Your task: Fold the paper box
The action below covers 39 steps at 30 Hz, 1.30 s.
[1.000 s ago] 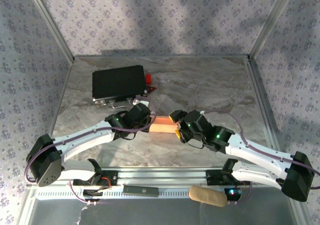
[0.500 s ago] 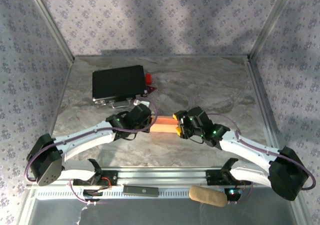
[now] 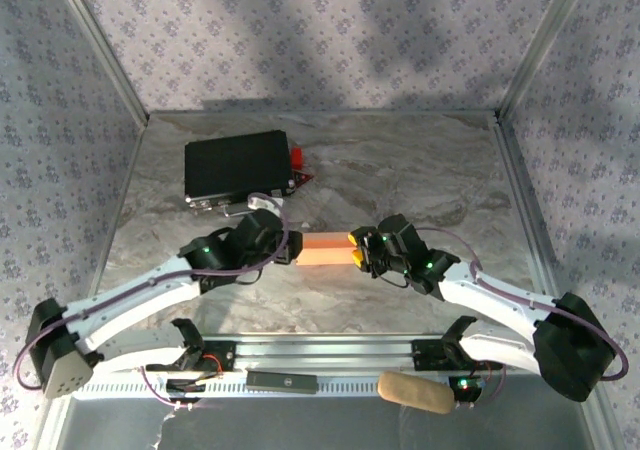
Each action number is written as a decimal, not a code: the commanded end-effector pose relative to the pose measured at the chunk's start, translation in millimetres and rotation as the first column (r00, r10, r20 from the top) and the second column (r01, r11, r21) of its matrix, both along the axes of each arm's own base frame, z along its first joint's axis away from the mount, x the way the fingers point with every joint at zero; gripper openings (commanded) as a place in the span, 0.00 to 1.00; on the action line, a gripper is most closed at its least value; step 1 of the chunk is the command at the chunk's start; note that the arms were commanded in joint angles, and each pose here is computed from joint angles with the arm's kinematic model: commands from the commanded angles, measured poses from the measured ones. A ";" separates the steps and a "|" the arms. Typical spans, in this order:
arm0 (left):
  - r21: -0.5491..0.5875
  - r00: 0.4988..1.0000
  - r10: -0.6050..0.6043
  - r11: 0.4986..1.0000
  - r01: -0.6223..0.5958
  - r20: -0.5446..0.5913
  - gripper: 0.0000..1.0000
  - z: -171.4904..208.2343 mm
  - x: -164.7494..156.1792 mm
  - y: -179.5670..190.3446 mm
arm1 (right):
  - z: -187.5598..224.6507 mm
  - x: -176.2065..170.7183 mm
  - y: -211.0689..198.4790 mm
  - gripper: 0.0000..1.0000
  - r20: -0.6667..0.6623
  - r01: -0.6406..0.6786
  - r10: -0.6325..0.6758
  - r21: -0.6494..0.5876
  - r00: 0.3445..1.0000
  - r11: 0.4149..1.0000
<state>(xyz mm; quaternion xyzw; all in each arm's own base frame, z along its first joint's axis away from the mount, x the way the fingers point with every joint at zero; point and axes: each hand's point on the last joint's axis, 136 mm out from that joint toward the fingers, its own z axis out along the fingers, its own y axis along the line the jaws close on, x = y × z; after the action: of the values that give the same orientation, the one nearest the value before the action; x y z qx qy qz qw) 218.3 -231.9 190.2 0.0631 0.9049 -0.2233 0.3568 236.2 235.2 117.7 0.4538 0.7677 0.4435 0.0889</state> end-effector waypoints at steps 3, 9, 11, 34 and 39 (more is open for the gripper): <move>-0.111 0.996 0.038 0.993 -0.047 -0.082 0.50 -4.2 5.4 2.6 | -19.5 -6.3 -9.0 0.41 -0.036 -0.012 0.009 -0.069 0.999 0.998; -0.187 0.989 0.066 0.978 -0.090 -0.129 0.51 -21.2 18.9 -0.4 | -23.0 -8.9 -9.0 0.39 -0.046 -0.026 0.023 -0.082 0.999 0.996; -0.185 0.987 0.074 0.978 -0.100 -0.141 0.50 -27.4 21.2 0.5 | -23.1 -9.4 -9.9 0.39 -0.044 -0.026 0.022 -0.085 0.999 0.996; -0.161 0.971 0.052 0.983 -0.092 -0.235 0.32 -78.0 8.9 -1.6 | -28.4 -11.7 -16.1 0.38 -0.050 -0.028 0.022 -0.120 0.999 0.992; -0.129 0.970 0.068 0.987 -0.100 -0.232 0.26 -84.0 5.0 5.3 | -23.6 -11.7 -19.3 0.44 -0.039 -0.043 0.038 -0.151 0.999 0.988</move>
<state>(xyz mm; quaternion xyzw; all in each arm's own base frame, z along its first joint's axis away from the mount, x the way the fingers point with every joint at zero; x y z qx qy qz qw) 232.0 -239.9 124.3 -0.0255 0.9092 -0.3097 0.2770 234.0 233.2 113.0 0.4324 0.7859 0.4307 0.0995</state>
